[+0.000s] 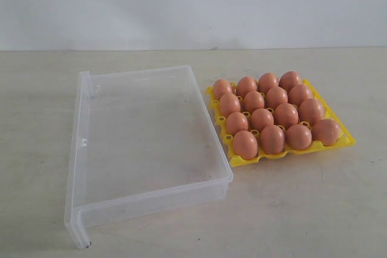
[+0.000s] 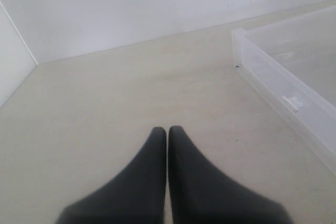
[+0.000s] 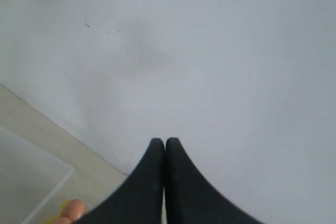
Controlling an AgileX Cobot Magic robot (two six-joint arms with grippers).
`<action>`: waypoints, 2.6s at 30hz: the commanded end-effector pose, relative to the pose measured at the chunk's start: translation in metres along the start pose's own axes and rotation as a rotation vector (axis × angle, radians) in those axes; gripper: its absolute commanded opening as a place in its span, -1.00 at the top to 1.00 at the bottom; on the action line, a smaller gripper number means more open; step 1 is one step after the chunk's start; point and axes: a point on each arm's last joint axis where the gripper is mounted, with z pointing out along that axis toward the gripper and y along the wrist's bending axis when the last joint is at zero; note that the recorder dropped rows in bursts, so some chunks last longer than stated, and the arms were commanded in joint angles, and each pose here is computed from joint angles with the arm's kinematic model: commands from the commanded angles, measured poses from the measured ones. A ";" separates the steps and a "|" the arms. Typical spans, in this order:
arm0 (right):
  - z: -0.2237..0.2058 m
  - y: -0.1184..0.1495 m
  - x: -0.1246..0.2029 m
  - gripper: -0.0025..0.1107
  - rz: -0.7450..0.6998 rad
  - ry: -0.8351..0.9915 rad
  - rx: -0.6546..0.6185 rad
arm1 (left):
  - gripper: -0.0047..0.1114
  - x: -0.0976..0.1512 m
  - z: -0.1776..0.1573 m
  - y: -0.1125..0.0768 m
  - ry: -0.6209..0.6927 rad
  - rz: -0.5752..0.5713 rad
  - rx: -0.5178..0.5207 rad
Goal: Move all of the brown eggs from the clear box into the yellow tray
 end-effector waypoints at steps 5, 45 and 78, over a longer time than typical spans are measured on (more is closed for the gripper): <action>-0.042 0.021 0.015 0.96 -0.003 -0.051 0.026 | 0.90 0.001 0.000 0.000 0.001 -0.005 0.005; -0.086 0.066 0.165 0.96 0.353 0.407 0.299 | 0.90 0.001 0.000 0.000 0.001 -0.005 0.005; -0.089 0.065 0.170 0.96 0.400 0.459 0.363 | 0.90 -0.004 0.000 -0.001 -0.056 -0.005 0.010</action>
